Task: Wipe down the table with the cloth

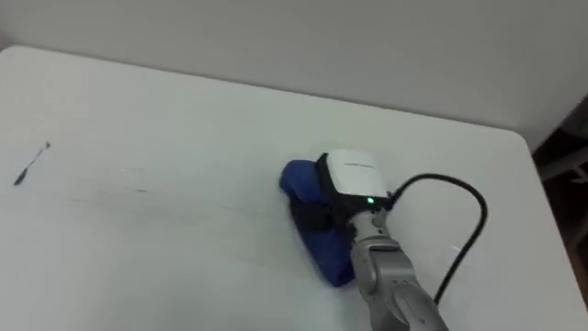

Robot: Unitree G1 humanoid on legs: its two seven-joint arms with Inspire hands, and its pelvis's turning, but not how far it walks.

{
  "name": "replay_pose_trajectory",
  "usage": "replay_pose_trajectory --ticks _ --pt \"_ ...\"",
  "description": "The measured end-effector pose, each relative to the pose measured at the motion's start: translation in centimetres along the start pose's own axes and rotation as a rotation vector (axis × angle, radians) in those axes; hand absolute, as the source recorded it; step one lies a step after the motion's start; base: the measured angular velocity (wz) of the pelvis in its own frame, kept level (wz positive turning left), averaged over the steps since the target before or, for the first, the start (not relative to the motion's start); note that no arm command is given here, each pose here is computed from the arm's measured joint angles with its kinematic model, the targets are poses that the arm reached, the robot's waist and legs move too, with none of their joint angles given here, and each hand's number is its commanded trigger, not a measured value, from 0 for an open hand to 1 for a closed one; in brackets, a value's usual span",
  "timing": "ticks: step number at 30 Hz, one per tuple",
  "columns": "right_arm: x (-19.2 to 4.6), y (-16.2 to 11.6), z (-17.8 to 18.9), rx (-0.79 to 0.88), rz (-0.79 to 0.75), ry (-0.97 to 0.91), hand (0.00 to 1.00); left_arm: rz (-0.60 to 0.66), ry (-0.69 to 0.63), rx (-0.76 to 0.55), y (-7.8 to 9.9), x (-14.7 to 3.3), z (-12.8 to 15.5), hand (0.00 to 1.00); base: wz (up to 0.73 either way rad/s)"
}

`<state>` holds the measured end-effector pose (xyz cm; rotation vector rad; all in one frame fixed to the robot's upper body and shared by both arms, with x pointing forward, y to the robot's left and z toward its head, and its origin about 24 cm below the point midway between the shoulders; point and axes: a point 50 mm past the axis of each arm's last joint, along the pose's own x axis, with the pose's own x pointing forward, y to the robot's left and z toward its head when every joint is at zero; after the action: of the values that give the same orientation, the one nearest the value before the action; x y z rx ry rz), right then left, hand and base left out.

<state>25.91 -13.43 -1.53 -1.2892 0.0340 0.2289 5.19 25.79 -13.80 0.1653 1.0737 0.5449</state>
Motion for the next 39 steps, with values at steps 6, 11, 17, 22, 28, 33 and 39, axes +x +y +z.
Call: replay_pose_trajectory --ticks 6,11,17,22,28,33,39 --pt "-4.8 2.8 -4.7 0.065 -0.094 0.153 1.0 0.08 0.079 -0.025 2.6 0.0 -1.9 0.0 0.16" --pt "-12.1 3.7 -11.5 0.069 -0.216 0.453 1.0 0.193 0.109 0.002 5.5 0.0 -2.8 0.0 0.08" --pt "-13.3 4.0 -14.0 0.168 -0.226 0.585 1.0 0.155 0.038 0.037 4.2 0.4 -1.2 0.0 -0.02" --pt "-10.2 3.4 -12.4 0.174 -0.184 0.559 1.0 0.083 0.035 0.08 2.0 0.4 -1.1 0.0 -0.11" --pt "-1.3 1.6 -1.7 0.105 -0.015 0.144 1.0 0.0 0.045 0.093 -0.9 0.4 -0.6 0.0 -0.3" --pt "1.8 -0.4 5.3 0.087 0.0 -0.139 1.0 -0.015 0.077 0.063 -0.5 0.0 -1.4 0.0 0.31" --pt "-0.2 1.6 1.6 0.109 0.033 -0.041 1.0 -0.017 0.105 0.066 -0.4 -0.2 -2.0 0.0 0.14"
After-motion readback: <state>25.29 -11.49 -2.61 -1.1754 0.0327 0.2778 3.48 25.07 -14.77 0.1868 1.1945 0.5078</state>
